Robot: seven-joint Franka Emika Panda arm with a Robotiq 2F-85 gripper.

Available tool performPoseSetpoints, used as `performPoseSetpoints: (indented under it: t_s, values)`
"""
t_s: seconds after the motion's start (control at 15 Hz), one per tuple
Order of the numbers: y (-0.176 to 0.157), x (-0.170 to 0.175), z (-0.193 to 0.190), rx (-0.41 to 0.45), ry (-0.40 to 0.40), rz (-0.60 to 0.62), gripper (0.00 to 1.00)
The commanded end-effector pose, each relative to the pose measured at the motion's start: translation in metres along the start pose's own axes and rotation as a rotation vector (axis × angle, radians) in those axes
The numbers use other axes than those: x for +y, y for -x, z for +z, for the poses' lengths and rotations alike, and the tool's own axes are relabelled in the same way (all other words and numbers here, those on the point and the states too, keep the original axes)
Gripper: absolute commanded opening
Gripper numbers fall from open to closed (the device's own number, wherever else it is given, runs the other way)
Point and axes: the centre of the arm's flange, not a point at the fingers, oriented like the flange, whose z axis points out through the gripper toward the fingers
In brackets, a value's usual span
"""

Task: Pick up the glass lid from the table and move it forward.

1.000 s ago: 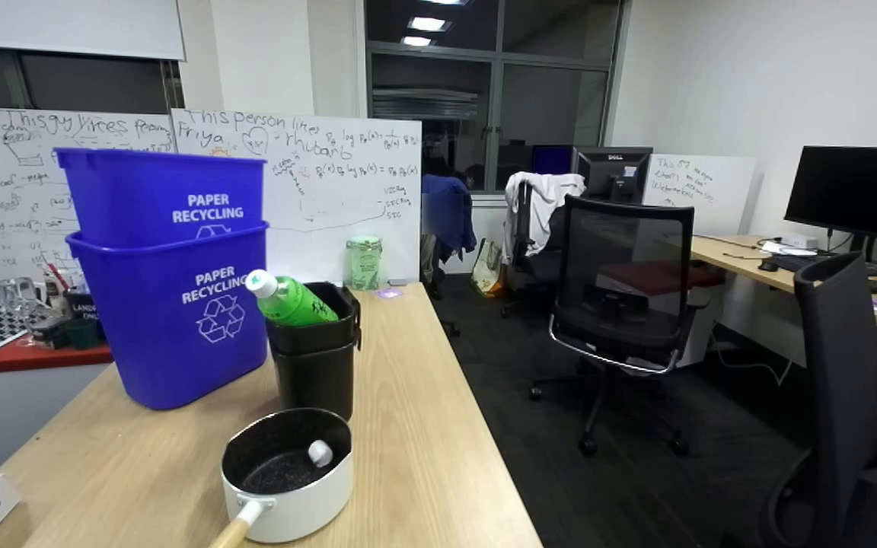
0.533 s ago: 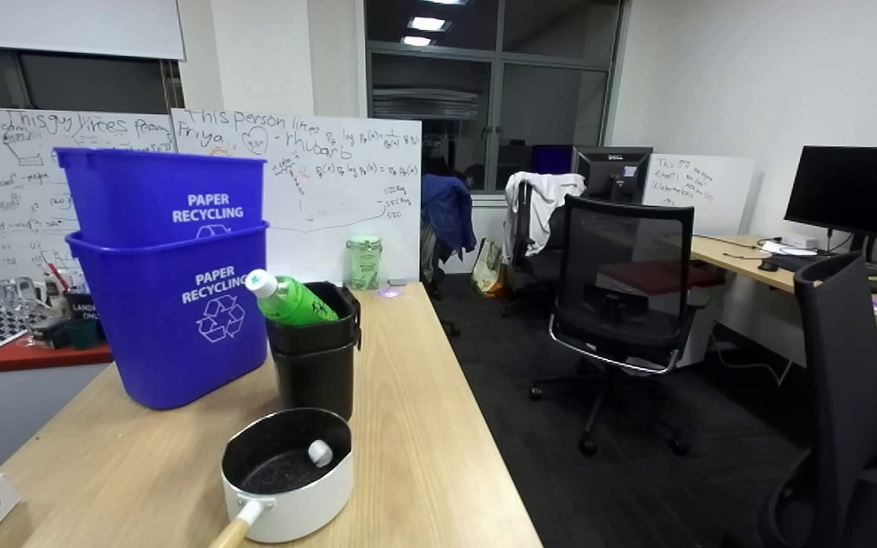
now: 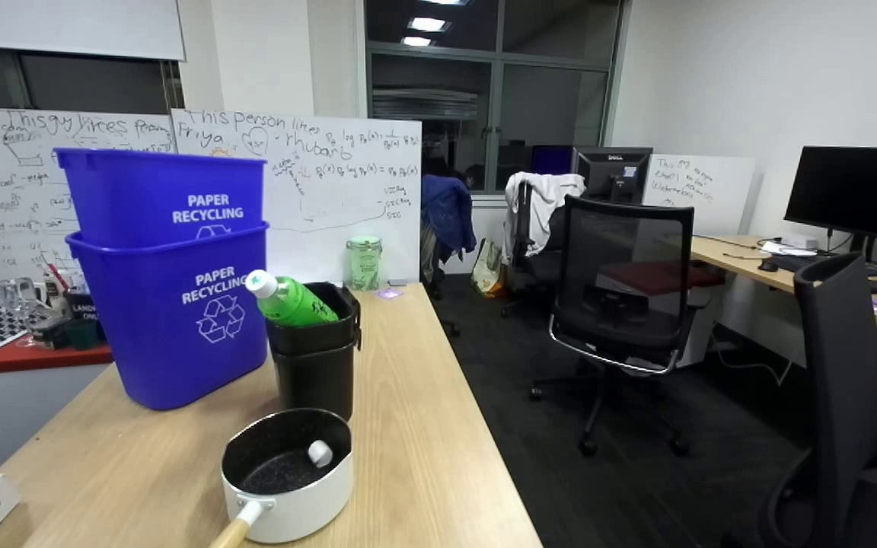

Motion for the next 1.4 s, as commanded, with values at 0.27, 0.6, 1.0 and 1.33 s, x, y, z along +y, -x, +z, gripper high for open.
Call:
performPoseSetpoints:
  t_s: [0.27, 0.6, 1.0, 1.33]
  values:
    - [0.021, 0.049, 0.047, 0.026, 0.016, 0.14, 1.0]
    - [0.007, 0.057, 0.058, 0.029, -0.01, 0.246, 0.99]
    - [0.0, 0.053, 0.048, 0.034, -0.07, 0.359, 1.0]
    - [0.003, 0.052, 0.041, 0.027, -0.08, 0.409, 1.0]
